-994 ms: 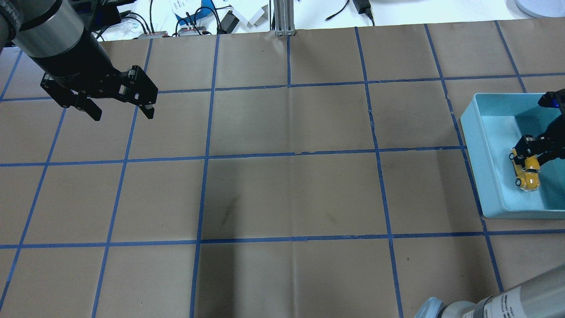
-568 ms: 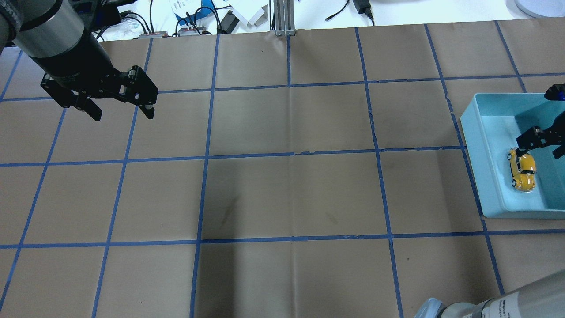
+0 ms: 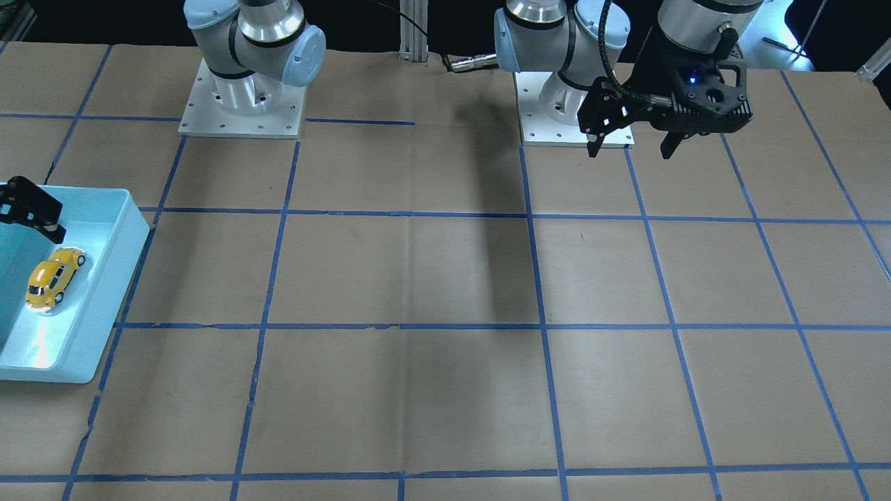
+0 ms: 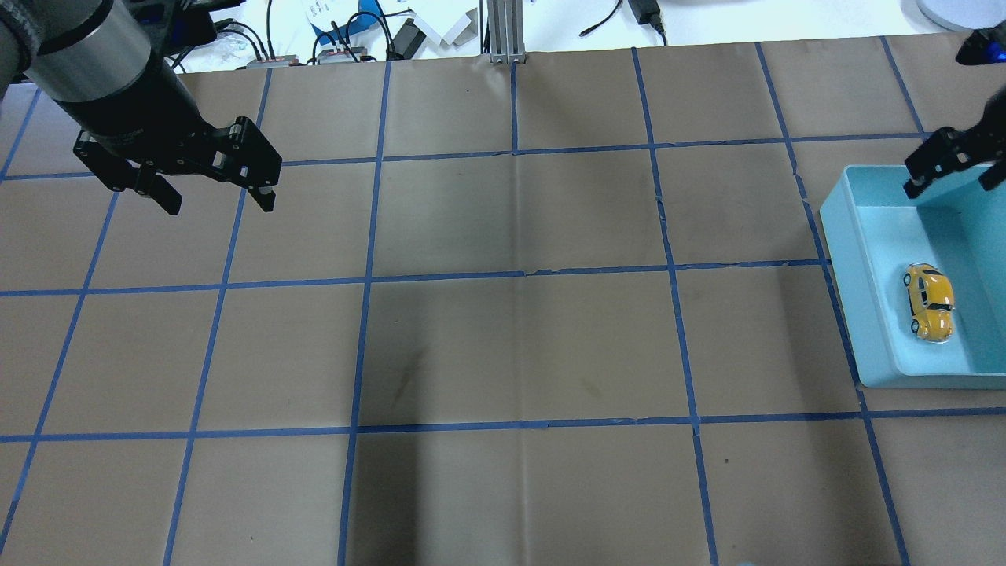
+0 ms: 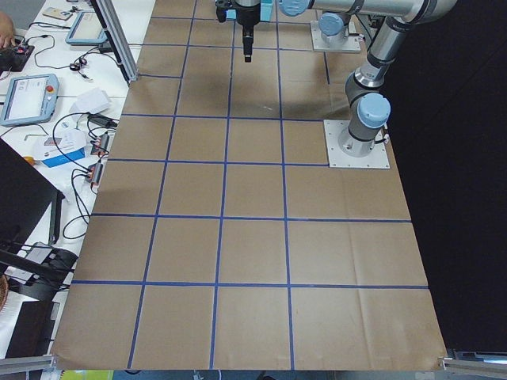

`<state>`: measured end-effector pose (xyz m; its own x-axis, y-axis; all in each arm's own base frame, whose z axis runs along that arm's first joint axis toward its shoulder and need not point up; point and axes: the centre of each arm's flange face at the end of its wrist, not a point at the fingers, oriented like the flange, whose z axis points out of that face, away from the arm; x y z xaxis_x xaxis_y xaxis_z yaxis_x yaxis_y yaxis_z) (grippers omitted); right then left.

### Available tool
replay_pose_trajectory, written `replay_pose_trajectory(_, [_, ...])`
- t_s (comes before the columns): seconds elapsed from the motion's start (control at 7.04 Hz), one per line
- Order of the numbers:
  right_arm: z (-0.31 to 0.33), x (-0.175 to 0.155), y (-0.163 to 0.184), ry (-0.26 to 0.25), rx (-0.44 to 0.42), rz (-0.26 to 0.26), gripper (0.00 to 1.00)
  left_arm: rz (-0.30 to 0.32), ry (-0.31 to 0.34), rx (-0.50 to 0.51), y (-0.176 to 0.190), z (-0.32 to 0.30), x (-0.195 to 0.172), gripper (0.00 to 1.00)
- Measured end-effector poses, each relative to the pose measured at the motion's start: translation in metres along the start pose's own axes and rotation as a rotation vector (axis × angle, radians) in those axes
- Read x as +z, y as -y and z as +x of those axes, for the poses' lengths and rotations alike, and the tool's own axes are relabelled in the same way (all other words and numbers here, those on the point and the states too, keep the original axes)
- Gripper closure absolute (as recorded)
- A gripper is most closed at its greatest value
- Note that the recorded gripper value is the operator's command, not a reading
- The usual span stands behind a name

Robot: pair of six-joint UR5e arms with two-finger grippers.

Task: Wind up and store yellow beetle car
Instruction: 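Raise the right gripper up out of the bin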

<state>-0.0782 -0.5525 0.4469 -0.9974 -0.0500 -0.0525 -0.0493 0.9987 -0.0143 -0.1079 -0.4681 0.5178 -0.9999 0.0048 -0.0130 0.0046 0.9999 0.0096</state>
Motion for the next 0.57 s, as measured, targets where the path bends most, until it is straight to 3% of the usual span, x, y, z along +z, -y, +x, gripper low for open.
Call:
replay_pose_trajectory(0.28, [-0.111,-0.03,0.01,0.035,0.122,0.002,0.0,0.001,-0.003,-0.001,-0.001,0.001,0.0,0.0])
replay_pose_trajectory(0.57, [-0.205,-0.042,0.001,0.003,0.113,0.013,0.0,-0.001,-0.02,-0.034,0.001,0.003,0.001,0.0])
